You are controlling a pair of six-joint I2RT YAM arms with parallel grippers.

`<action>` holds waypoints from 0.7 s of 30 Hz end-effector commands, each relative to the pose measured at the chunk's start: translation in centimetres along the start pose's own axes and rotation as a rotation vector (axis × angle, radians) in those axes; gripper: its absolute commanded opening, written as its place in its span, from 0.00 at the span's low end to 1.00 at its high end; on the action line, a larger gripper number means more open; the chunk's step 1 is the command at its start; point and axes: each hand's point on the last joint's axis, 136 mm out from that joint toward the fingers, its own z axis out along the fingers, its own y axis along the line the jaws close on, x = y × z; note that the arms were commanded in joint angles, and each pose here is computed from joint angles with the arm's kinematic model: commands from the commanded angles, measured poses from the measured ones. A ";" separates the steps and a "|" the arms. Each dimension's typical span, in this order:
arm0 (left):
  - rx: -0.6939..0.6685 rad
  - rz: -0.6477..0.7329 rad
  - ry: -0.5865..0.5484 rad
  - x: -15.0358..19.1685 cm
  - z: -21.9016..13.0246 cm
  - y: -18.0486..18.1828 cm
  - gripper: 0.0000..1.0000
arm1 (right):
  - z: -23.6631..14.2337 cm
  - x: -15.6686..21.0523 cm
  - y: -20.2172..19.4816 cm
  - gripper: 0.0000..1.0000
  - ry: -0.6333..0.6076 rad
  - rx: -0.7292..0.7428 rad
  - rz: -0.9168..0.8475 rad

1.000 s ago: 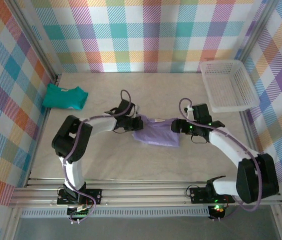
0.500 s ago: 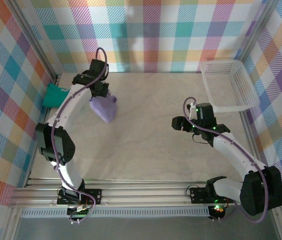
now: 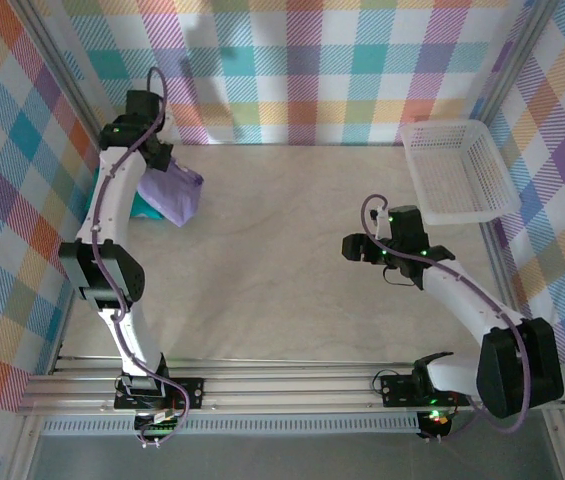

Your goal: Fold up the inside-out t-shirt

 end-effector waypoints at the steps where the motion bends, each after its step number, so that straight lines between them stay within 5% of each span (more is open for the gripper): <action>1: -0.029 -0.027 -0.020 -0.5 1.4 2.9 0.00 | 0.5 -0.5 0.4 0.77 0.003 -0.026 -0.021; 6: -0.168 -0.097 0.064 1.7 7.9 8.0 0.01 | 0.6 -0.4 0.3 0.77 0.018 -0.018 -0.018; 8: -0.301 -0.160 0.116 3.3 11.4 11.0 0.15 | 0.6 -0.2 0.2 0.77 0.028 -0.010 -0.013; 10: -0.421 -0.246 0.162 4.6 13.8 13.6 0.46 | 0.4 -0.1 0.2 0.78 0.037 -0.007 -0.009; 11: -0.453 -0.288 0.183 5.2 14.6 14.3 0.53 | 0.2 0.0 0.2 0.78 0.039 -0.004 -0.007; 13: -0.491 -0.381 0.171 5.0 14.7 15.6 0.69 | -0.4 -0.1 0.2 0.78 0.038 0.008 -0.008; 16: -0.473 -0.426 0.137 3.8 13.3 15.2 0.78 | -1.7 -0.3 0.0 0.78 0.009 0.037 -0.015; 21: -0.338 -0.602 0.133 4.0 8.1 12.7 0.83 | -3.4 -0.9 -1.4 0.80 -0.029 0.143 -0.065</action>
